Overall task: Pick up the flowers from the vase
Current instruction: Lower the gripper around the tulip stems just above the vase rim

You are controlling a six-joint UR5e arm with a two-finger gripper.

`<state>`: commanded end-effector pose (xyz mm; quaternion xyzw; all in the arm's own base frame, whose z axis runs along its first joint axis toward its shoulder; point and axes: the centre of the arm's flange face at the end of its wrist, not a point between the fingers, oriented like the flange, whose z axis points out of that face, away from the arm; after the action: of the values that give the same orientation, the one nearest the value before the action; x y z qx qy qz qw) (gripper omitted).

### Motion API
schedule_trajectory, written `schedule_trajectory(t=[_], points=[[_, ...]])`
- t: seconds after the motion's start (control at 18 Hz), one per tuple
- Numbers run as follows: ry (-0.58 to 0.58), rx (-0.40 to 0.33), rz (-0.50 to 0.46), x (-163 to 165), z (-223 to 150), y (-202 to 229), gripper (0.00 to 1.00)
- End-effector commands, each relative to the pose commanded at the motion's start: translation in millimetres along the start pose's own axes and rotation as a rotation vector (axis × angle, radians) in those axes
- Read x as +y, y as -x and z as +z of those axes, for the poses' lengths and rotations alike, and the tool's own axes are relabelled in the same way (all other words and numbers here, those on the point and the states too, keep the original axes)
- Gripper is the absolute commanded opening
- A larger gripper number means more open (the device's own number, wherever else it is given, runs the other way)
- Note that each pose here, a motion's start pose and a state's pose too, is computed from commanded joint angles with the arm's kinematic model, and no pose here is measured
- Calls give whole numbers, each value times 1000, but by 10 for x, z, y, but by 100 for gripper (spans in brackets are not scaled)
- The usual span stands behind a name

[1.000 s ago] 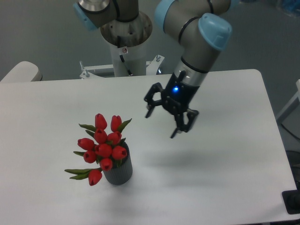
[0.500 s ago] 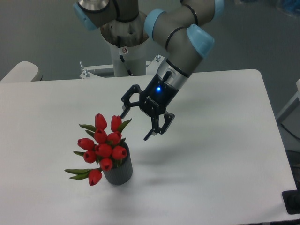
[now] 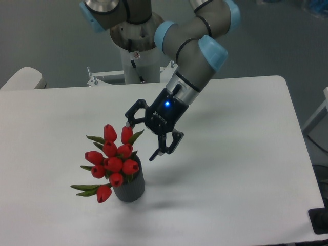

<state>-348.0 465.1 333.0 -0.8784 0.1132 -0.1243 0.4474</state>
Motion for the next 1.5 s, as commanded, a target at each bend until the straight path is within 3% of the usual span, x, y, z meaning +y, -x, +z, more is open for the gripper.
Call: schedule_trajectory(t=[1.5], points=[[2, 46, 70, -104, 458, 7, 99]])
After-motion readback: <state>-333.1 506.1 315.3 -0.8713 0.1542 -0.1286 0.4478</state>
